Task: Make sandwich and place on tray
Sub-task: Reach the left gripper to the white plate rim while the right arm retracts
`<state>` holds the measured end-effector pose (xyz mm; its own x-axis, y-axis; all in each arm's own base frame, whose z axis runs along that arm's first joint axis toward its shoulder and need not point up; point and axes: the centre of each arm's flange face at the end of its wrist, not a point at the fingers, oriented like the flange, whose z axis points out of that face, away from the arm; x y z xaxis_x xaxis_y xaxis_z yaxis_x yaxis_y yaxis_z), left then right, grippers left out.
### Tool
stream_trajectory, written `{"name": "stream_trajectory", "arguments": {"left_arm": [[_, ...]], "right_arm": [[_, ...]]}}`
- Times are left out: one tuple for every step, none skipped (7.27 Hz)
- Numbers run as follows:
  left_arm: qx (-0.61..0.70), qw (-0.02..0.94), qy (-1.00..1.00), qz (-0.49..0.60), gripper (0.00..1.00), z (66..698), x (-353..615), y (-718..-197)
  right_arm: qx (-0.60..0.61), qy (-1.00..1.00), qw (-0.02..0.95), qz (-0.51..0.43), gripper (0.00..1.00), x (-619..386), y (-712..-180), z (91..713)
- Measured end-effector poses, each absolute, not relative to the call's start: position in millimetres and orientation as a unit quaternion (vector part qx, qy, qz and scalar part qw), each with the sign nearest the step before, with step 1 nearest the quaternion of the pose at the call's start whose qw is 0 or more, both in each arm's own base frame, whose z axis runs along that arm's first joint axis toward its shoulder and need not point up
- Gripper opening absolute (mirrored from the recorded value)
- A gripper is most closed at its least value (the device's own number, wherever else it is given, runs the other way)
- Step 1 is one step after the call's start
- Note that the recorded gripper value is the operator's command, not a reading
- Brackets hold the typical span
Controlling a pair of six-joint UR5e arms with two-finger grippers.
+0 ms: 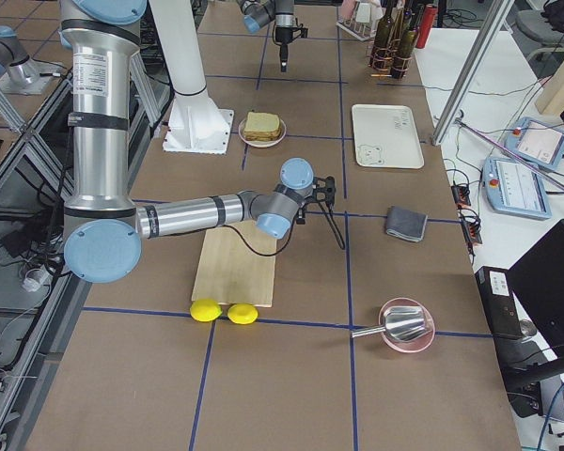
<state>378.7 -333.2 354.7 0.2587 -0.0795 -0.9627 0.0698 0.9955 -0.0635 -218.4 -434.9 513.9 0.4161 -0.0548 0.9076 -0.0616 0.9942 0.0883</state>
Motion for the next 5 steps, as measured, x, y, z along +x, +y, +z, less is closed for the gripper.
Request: {"name": "stream_trajectory", "arguments": {"left_arm": [[-0.002,0.802,0.595,-0.054,0.61,333.1,406.6,-332.4],[-0.009,0.817,0.573,-0.058,0.54,302.8,439.4,-334.0],[-0.012,0.831,0.553,-0.061,0.5,280.4,468.1,-330.8],[-0.011,0.839,0.54,-0.062,0.47,271.9,488.7,-321.6],[-0.016,0.843,0.534,-0.066,0.47,269.0,503.4,-309.6]], "right_arm": [[0.065,-0.523,0.85,-0.013,1.0,-206.0,-442.3,521.8],[0.074,-0.508,0.858,-0.028,1.0,-192.0,-450.0,528.9],[0.08,-0.494,0.865,-0.04,1.0,-176.7,-457.3,535.5],[0.082,-0.483,0.87,-0.051,1.0,-162.2,-464.2,541.0],[0.083,-0.475,0.874,-0.059,1.0,-152.9,-468.7,544.5]]}}
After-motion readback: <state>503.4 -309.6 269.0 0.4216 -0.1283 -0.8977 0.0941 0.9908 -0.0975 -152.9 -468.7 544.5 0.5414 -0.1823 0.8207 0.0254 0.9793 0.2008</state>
